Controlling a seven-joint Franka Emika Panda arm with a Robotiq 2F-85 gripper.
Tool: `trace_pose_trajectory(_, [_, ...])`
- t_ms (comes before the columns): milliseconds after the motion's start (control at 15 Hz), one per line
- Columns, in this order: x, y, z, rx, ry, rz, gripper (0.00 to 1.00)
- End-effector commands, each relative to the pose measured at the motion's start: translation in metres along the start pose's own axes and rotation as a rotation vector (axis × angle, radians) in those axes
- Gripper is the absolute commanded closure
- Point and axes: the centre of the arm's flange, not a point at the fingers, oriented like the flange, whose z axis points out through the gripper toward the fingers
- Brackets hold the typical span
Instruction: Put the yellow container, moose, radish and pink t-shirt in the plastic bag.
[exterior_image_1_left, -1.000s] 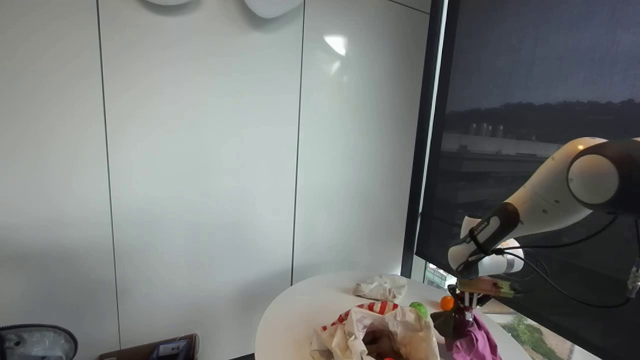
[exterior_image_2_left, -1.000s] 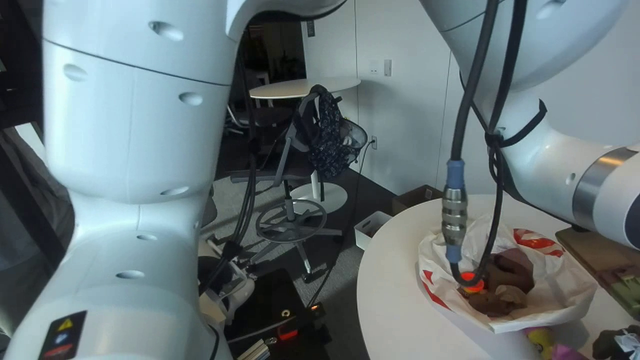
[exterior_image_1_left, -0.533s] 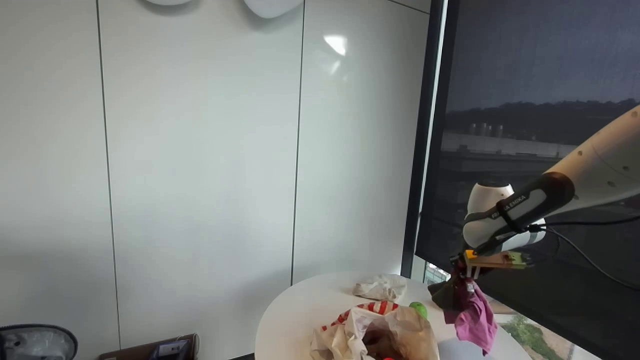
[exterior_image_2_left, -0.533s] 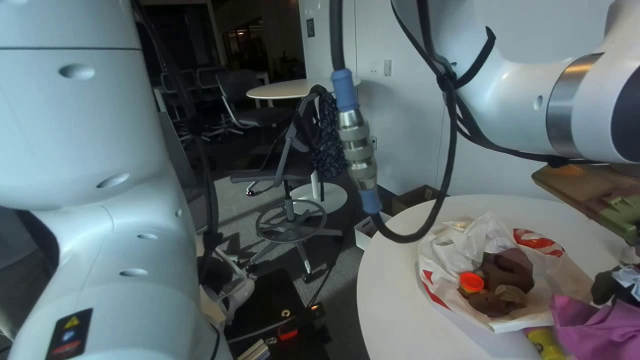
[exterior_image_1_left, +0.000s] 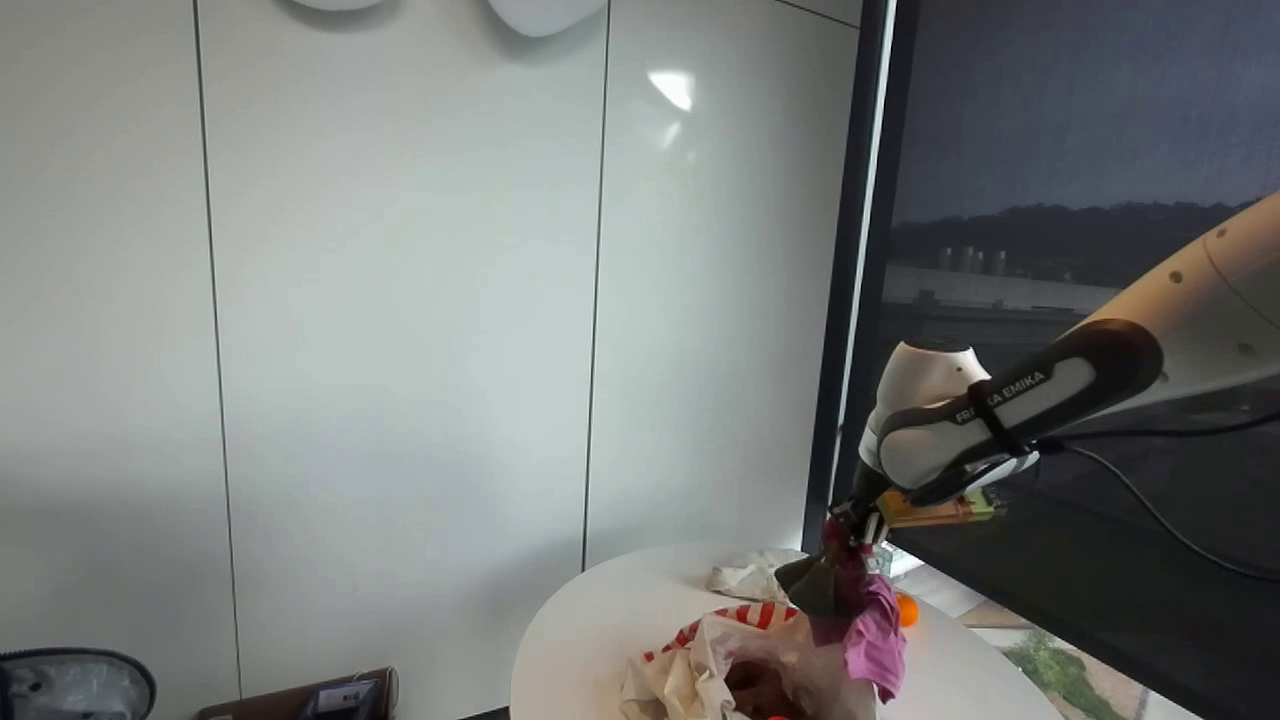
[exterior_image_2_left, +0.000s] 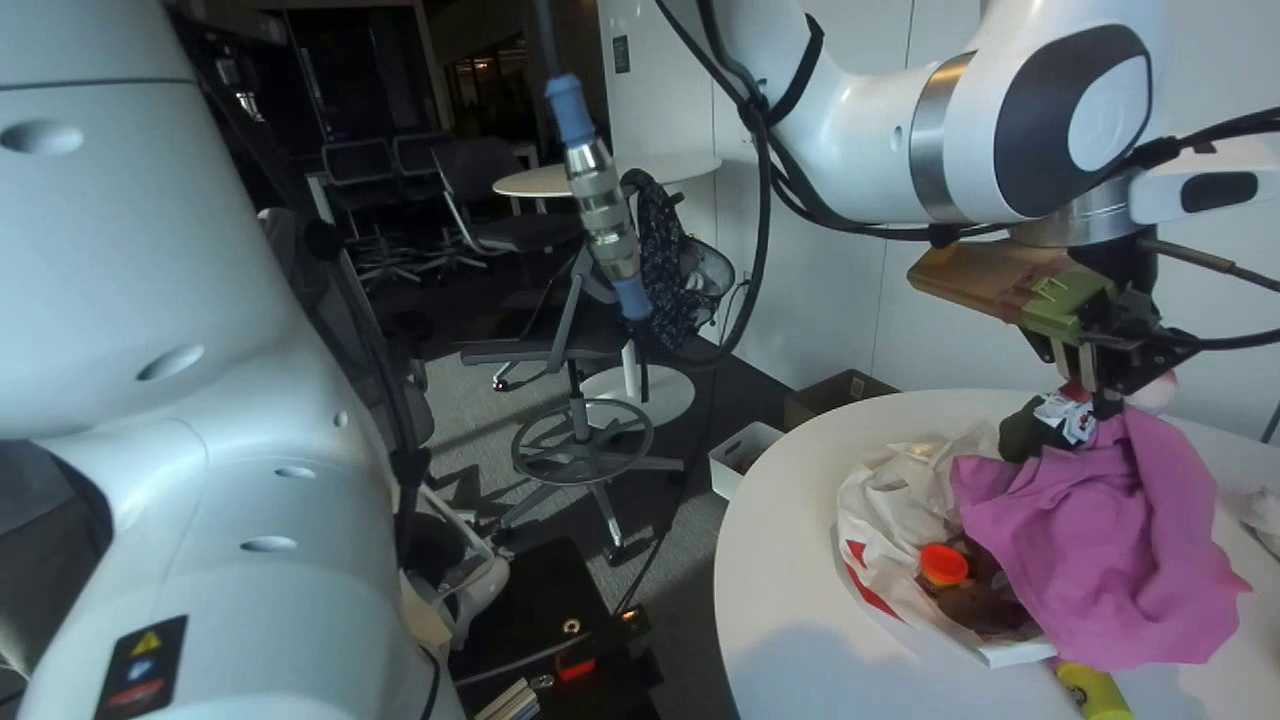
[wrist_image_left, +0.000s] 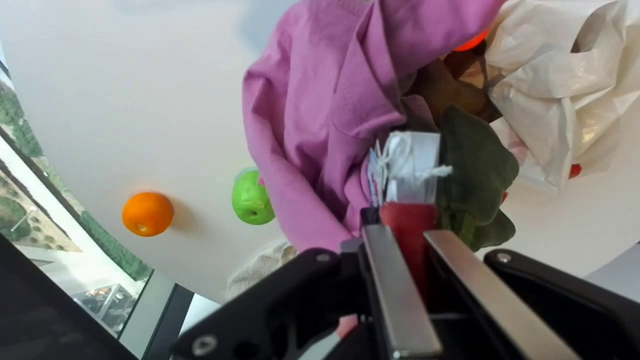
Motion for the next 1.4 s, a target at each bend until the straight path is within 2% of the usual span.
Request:
trace_pose_trajectory(0, [0.010,-0.039,0.000,0.040,0.037,-0.083,0.96])
trace_pose_trajectory(267, [0.007,-0.079,-0.009,0.080,0.091,-0.140,0.96])
trace_pose_trajectory(467, [0.002,-0.096,-0.009,0.125,0.117,-0.175,0.96])
trace_pose_trajectory(800, [-0.008,-0.098,0.066,0.152,-0.004,-0.144,0.95])
trace_pose_trajectory(867, [-0.011,-0.098,0.081,0.149,-0.003,-0.133,0.95])
trace_pose_trajectory(1200, [-0.017,-0.083,0.144,0.080,-0.002,-0.091,0.95])
trace_pose_trajectory(1333, [-0.016,-0.067,0.160,0.015,0.011,-0.086,0.95])
